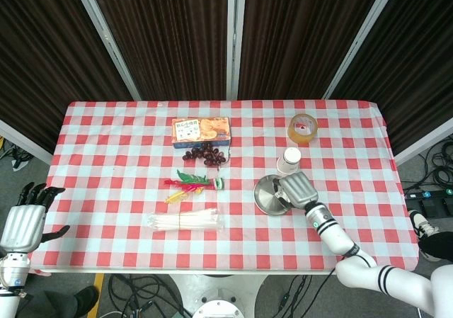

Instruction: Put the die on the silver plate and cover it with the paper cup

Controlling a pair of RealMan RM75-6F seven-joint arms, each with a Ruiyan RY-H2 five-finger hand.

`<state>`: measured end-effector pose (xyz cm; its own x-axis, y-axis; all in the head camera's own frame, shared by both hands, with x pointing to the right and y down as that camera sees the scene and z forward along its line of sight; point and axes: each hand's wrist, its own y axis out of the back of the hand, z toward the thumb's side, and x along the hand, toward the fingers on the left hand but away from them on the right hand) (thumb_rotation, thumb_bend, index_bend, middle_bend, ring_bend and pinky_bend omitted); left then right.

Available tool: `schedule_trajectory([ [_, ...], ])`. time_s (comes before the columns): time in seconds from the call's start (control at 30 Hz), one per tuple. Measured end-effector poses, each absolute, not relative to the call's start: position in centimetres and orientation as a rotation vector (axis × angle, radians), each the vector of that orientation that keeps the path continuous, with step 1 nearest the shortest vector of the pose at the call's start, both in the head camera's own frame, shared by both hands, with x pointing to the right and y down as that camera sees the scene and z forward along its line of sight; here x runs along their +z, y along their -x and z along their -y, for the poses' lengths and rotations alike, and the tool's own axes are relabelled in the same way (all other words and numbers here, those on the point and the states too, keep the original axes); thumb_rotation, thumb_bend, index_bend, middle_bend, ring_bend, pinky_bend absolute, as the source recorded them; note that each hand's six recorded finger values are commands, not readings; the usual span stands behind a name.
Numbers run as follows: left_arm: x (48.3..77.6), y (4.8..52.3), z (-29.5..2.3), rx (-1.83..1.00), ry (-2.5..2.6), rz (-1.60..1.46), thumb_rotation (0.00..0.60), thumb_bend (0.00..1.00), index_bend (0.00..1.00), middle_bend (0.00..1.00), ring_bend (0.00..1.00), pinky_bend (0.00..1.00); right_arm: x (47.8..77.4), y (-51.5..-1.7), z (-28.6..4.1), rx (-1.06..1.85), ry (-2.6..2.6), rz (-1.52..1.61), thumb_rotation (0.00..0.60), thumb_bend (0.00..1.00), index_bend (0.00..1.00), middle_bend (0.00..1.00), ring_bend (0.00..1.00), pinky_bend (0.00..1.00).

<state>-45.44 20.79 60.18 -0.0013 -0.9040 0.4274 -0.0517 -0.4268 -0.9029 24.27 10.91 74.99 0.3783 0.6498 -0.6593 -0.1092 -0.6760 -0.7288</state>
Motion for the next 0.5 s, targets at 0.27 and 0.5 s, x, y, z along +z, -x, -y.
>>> schedule_trajectory([
  [0.27, 60.1, 45.9, -21.1, -1.531, 1.553, -1.024, 0.600, 0.03, 0.23, 0.22, 0.12, 0.08, 76.4, -21.7, -11.1, 1.349, 1.920, 0.392, 0.600, 0.12, 0.14, 0.50, 0.48, 0.75],
  [0.5, 60.0, 45.7, -20.9, -1.519, 1.554, -1.024, 0.600, 0.03, 0.23, 0.22, 0.12, 0.08, 72.7, -22.5, -10.6, 1.295, 1.931, 0.532, 0.600, 0.10, 0.12, 0.31, 0.22, 0.40],
])
